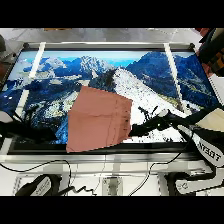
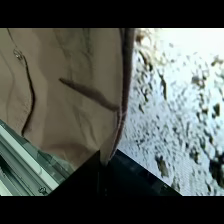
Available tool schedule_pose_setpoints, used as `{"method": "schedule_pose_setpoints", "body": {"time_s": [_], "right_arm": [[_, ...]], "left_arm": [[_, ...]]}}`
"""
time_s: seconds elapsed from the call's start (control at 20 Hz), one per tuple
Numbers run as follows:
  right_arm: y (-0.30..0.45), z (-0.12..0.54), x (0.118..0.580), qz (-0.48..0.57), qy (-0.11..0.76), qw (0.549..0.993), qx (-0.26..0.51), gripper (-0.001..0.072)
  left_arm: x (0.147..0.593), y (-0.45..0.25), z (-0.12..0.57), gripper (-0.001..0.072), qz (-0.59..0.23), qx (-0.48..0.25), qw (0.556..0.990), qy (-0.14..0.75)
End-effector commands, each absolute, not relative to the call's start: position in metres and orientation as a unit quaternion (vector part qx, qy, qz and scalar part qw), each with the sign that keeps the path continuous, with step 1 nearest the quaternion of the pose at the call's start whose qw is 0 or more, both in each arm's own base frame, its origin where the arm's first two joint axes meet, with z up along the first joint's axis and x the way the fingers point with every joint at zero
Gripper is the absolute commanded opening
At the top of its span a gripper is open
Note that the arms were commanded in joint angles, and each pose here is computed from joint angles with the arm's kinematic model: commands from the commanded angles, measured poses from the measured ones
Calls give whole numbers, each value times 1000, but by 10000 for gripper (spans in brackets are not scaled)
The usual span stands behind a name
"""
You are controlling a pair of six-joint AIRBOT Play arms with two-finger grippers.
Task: Fold the clothes and pants, and hang the long-sleeved shirts on hangers.
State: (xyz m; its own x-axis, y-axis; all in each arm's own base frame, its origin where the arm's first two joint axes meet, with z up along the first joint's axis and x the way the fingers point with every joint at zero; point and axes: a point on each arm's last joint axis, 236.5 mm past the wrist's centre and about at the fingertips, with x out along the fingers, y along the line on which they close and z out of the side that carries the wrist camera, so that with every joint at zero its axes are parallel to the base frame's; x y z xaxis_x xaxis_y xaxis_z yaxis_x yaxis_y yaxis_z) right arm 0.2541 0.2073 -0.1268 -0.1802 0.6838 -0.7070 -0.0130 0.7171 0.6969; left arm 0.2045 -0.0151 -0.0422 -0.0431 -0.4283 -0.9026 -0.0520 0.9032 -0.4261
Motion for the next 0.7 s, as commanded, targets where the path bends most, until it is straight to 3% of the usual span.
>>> {"method": "schedule_pose_setpoints", "body": {"time_s": [0.0,0.2,0.5,0.55,0.65], "right_arm": [[209,-125,253,297,711,592,238,19],[209,-125,253,297,711,592,238,20],[209,-125,253,297,711,592,237,20],[209,-125,253,297,711,592,237,20],[209,-125,253,296,711,592,237,19]], "left_arm": [[167,-44,-80,519,-166,-217,633,724],[158,-51,-103,472,-171,-216,641,717],[180,-41,-114,465,-149,-204,683,686],[181,-43,-116,408,-148,-211,683,683],[185,-56,-115,397,-172,-228,681,675]]}}
